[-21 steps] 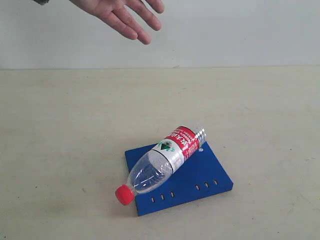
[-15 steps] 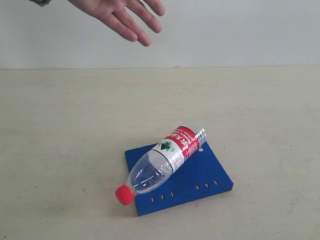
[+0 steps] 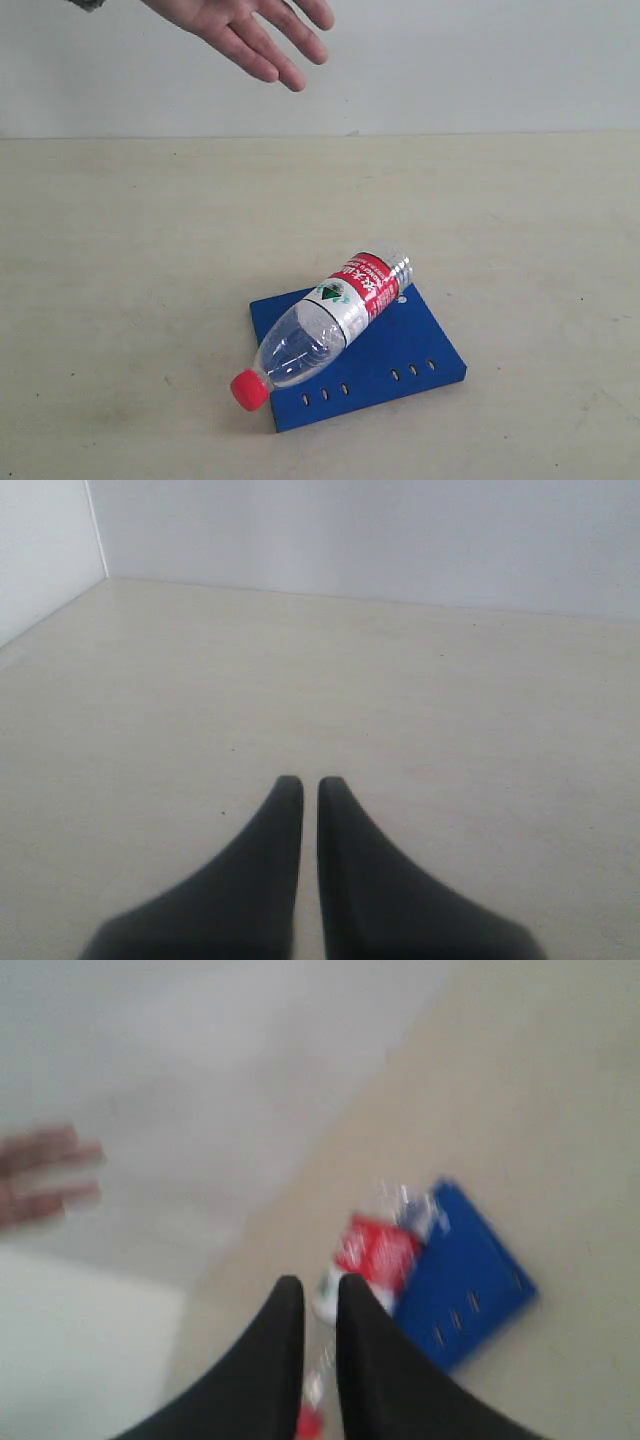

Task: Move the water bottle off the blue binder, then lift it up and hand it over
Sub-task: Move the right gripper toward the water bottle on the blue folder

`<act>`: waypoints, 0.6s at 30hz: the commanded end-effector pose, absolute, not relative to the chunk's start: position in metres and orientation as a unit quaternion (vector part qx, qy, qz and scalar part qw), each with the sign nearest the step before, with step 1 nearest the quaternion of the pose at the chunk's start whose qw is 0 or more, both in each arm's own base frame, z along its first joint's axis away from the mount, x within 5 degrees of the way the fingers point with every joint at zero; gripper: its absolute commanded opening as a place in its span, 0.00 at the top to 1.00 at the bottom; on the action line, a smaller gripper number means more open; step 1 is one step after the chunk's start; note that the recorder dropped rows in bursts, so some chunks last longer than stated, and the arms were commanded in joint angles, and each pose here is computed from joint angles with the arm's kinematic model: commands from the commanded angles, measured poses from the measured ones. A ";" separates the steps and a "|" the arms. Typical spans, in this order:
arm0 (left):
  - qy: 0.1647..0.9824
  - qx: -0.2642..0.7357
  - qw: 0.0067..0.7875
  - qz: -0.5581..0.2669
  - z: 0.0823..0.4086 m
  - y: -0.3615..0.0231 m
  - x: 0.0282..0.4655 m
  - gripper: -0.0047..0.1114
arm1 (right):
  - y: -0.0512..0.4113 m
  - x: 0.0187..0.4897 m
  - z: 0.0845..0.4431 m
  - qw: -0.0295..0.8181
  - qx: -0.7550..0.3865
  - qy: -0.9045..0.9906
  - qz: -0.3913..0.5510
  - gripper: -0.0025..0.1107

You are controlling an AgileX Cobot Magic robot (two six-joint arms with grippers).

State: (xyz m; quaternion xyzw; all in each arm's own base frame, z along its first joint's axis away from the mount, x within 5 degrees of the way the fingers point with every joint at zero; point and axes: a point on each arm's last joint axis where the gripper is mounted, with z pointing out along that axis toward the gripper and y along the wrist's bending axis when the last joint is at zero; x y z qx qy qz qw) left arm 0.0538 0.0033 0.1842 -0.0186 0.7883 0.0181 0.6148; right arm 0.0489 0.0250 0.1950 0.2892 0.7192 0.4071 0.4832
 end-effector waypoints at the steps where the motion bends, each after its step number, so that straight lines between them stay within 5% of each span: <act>1: 0.784 -0.015 0.620 0.020 0.184 0.003 0.054 0.91 | 0.044 0.035 0.207 0.466 0.103 0.772 0.421 0.71; 5: 0.784 -0.015 0.620 0.020 0.184 0.003 0.054 0.91 | 0.029 0.046 0.250 0.637 0.047 0.689 0.343 0.64; 8: 0.784 -0.015 0.620 0.020 0.184 0.003 0.054 0.91 | 0.029 0.061 0.273 0.671 -0.025 0.697 0.252 0.64; 14: 0.783 -0.015 0.621 0.020 0.185 0.003 0.054 0.91 | 0.072 0.096 0.249 0.474 -0.394 0.767 0.177 0.64; 18: 0.783 -0.015 0.621 0.020 0.185 0.003 0.054 0.91 | 0.084 0.122 0.221 0.364 -0.500 0.765 0.180 0.57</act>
